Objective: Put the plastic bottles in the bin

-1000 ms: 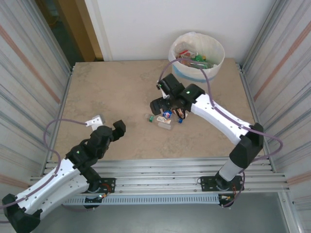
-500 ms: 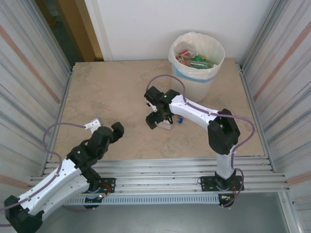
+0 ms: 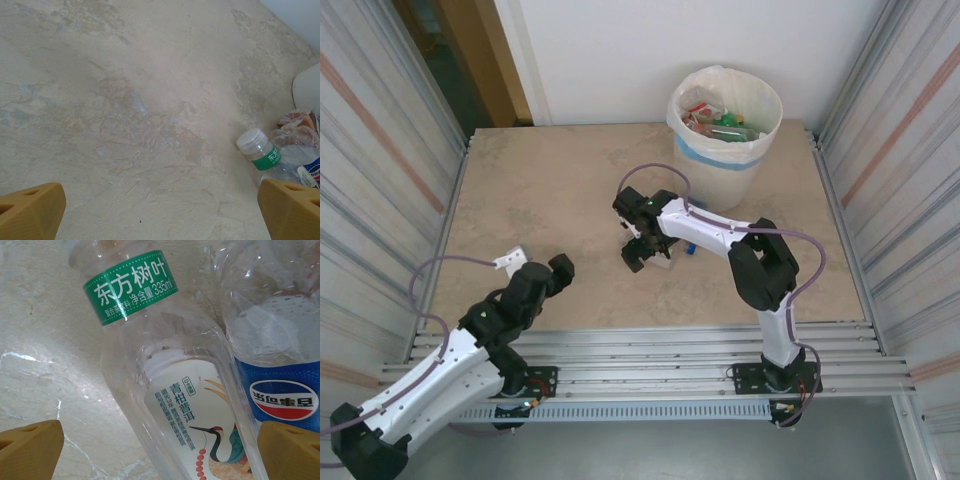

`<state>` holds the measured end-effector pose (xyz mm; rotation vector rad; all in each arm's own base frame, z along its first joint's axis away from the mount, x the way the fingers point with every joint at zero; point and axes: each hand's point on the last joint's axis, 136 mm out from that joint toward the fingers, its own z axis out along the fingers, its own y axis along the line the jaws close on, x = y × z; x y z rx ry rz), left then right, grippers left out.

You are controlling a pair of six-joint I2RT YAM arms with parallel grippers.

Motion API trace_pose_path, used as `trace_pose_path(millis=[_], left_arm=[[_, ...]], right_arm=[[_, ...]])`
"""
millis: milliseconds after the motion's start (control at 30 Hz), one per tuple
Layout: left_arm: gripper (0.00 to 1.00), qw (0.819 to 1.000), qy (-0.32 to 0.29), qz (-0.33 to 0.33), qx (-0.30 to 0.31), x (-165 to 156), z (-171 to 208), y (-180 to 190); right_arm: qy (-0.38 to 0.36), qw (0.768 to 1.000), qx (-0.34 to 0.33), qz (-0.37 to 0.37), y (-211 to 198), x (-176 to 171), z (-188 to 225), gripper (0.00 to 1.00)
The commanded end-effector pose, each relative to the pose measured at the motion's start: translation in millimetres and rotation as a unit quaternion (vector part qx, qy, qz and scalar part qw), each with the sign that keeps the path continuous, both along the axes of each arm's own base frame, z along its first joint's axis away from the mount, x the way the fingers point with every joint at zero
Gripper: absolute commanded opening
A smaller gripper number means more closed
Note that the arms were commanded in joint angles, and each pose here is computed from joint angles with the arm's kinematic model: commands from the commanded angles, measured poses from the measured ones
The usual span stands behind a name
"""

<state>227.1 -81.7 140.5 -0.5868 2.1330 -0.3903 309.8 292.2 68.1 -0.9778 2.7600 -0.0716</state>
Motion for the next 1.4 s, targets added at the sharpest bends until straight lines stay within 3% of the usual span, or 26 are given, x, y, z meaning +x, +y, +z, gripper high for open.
trace_pose_path(millis=[0,300,667,1100,1367], left_arm=[[0.99,1.000,-0.001,0.010,-0.005,0,-1,3],[0.99,1.000,0.003,0.013,-0.005,0,-4,5],[0.99,1.000,0.006,0.014,-0.007,0,-5,6],[0.99,1.000,0.006,0.020,-0.003,-1,-4,10],[0.99,1.000,-0.001,0.025,0.000,1,0,13]], right_arm=[[0.001,1.000,-0.008,0.012,6,2,-3,0.96],[0.035,0.999,0.015,0.021,23,-14,-15,0.90],[0.033,0.999,0.025,0.015,41,-3,-24,0.85],[0.065,0.996,0.054,0.013,60,-9,-34,0.50],[0.019,0.994,0.104,0.019,74,-11,22,0.41]])
